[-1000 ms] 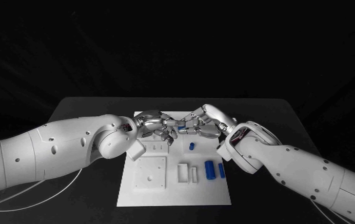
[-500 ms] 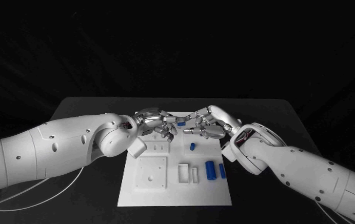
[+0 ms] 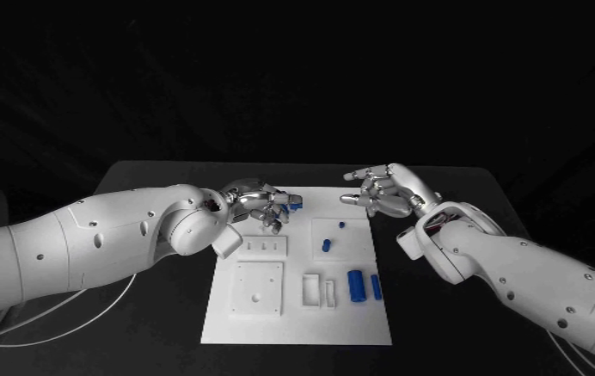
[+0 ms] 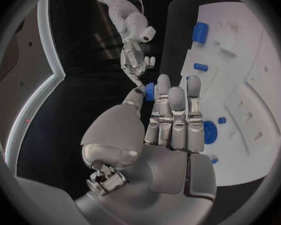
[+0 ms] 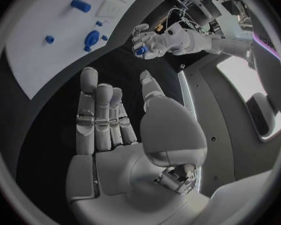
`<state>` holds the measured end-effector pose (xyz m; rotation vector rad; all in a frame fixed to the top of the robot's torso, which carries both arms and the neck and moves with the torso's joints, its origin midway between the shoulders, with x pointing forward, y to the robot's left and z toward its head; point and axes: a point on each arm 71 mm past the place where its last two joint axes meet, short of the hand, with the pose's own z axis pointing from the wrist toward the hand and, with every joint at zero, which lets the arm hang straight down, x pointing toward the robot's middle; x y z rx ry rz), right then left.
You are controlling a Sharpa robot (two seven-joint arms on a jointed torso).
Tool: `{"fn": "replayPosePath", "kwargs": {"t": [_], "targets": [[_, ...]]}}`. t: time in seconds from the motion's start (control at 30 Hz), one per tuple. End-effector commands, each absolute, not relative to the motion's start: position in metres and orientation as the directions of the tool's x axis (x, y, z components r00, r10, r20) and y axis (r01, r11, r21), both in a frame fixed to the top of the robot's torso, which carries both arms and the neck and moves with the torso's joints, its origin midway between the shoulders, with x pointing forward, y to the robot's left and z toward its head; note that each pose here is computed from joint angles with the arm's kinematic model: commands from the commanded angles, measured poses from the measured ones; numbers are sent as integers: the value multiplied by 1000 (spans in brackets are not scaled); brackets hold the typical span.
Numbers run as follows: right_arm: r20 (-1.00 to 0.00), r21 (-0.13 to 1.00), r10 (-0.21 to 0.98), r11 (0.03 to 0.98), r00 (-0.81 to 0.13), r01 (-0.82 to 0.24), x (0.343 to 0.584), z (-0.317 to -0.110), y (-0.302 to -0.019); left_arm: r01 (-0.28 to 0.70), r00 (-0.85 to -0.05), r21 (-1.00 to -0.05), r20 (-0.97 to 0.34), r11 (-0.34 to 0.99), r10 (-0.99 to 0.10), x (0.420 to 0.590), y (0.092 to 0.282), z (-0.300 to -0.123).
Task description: Assemble the parts on the task board
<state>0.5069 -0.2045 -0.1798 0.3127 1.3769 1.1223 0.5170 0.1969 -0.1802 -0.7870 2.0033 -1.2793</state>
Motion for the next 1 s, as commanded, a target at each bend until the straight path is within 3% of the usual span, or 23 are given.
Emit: {"fn": "replayPosePath", "kwargs": {"t": [0.03, 0.2, 0.43, 0.7, 1.0], "targets": [[-507, 818, 851, 425, -137, -388, 516, -179, -225, -144, -601, -875, -295, 463, -743, 524, 209, -181], [-486, 827, 871, 431, -73, -362, 529, -172, -248, -129, -572, -797, -426, 590, -701, 531, 226, -177], [-485, 819, 875, 449, -12, -357, 540, -167, -263, -196, -564, -635, -550, 747, -616, 532, 237, -177], [-536, 773, 843, 509, 39, -380, 546, -165, -268, -196, -545, -453, -687, 870, -481, 528, 231, -179], [-568, 753, 823, 527, 15, -395, 549, -164, -262, -170, -493, -370, -771, 913, -404, 527, 218, -179]]}}
